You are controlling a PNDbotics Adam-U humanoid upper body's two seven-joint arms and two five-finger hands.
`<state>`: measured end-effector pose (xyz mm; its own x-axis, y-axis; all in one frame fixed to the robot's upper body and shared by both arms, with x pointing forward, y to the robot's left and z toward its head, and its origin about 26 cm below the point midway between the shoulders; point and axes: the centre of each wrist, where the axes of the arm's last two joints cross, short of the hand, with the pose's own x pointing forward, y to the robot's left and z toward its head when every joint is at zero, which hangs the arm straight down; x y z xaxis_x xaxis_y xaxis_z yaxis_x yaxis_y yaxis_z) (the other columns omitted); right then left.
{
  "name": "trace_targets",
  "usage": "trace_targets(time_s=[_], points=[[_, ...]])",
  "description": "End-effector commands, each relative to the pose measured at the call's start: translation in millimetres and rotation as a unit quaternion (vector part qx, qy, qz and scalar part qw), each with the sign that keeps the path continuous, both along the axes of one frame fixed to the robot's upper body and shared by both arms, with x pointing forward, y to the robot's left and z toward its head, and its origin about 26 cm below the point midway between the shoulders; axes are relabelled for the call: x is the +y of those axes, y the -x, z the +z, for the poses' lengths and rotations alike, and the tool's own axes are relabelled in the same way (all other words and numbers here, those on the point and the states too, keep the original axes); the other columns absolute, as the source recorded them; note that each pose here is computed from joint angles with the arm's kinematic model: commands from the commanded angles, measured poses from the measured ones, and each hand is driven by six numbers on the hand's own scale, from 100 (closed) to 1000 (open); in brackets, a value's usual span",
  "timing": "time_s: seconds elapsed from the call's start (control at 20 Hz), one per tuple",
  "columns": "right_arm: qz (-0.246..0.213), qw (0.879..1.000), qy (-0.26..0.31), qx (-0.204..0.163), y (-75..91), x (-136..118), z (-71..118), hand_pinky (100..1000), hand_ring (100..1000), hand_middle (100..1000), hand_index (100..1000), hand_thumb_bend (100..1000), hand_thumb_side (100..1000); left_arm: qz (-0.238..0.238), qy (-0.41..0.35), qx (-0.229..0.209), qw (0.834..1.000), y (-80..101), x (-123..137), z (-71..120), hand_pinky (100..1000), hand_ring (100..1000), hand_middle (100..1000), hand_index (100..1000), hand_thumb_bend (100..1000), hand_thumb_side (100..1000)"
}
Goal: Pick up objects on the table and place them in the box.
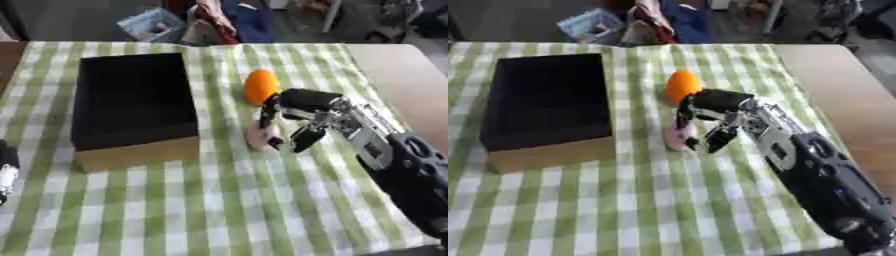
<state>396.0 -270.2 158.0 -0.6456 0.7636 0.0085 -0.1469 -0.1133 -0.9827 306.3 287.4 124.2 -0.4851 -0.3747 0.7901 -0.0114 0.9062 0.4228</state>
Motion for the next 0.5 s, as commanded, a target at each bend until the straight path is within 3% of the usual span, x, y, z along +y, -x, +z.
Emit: trace_targets(time_s=[0.05,0.3,0.5], points=[[-0.007,0.999,-0.002,-0.035,-2.7,-4,11.0,707,622,577,479,100,100,-0.005,-0.005,-0.011,1.0,-0.5,0,6.6,667,532,535,552,199,100],[-0.005,0.998,-0.012,-0.062,-2.1,-3,13.6,704,613,559,428,100,100,-0.003,-0.004,-0.011,1.0,-0.3,0,6.4,667,532,535,552,199,100],[0.004,0.995,-0.029,-0.096,2.1,-1,31.8,705,609,550,422,100,100,-0.003,-0.004,-0.01,1.0,-0.1,1,5.9,667,531,535,551,198,100]])
